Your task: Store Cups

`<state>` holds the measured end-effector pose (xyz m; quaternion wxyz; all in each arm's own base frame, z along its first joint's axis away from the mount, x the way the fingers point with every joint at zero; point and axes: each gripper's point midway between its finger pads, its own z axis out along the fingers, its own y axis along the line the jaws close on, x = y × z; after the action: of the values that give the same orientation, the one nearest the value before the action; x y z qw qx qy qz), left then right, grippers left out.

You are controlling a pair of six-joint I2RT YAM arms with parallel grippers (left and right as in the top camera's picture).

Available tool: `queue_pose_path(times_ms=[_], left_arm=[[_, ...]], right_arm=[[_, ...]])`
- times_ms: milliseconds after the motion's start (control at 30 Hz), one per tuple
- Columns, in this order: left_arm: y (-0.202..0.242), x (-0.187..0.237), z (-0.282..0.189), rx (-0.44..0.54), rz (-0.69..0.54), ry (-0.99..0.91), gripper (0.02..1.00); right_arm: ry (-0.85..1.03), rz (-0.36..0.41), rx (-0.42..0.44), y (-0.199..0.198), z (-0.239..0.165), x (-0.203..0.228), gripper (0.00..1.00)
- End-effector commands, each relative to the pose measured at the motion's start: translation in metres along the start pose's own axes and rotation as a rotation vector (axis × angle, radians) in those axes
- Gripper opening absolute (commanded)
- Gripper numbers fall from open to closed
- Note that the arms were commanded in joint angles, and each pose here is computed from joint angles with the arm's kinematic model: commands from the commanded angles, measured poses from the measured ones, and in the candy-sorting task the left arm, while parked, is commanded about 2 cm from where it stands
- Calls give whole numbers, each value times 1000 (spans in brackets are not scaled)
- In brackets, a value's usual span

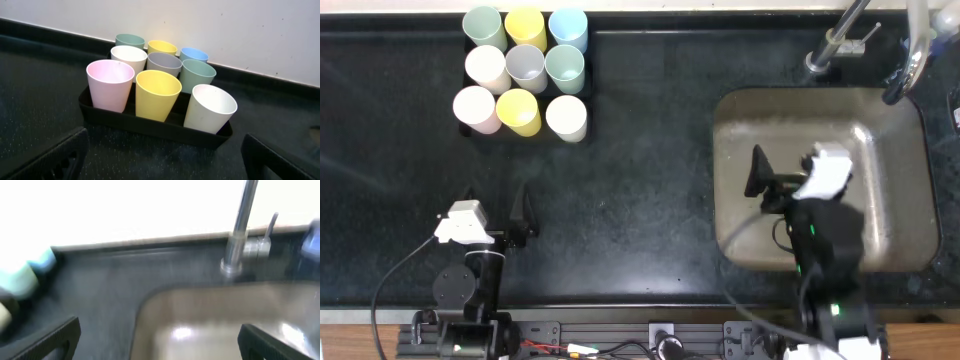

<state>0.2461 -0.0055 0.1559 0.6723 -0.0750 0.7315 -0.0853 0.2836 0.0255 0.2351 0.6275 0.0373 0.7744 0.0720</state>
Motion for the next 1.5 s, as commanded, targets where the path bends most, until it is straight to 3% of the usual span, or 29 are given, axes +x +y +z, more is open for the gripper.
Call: queue_pose_path(times_ms=[33,400,600,1000,1233,1500], left_arm=[[0,0,0,5,22,-3,1000],[0,0,0,5,22,-3,1000],[0,-1,0,5,22,-4,1000],[0,-1,0,5,22,-4,1000],[0,-1,0,5,22,-4,1000],[0,-1,0,5,22,-4,1000]], right_arm=[[-143,2,-21,0,-21,-15,998],[-205,9,4,-13,-35,3,998],[-267,18,94,-36,-44,-3,996],[-367,16,59,-35,-38,20,998],[-218,17,80,-42,-26,62,996],[-211,16,74,-41,-26,63,998]])
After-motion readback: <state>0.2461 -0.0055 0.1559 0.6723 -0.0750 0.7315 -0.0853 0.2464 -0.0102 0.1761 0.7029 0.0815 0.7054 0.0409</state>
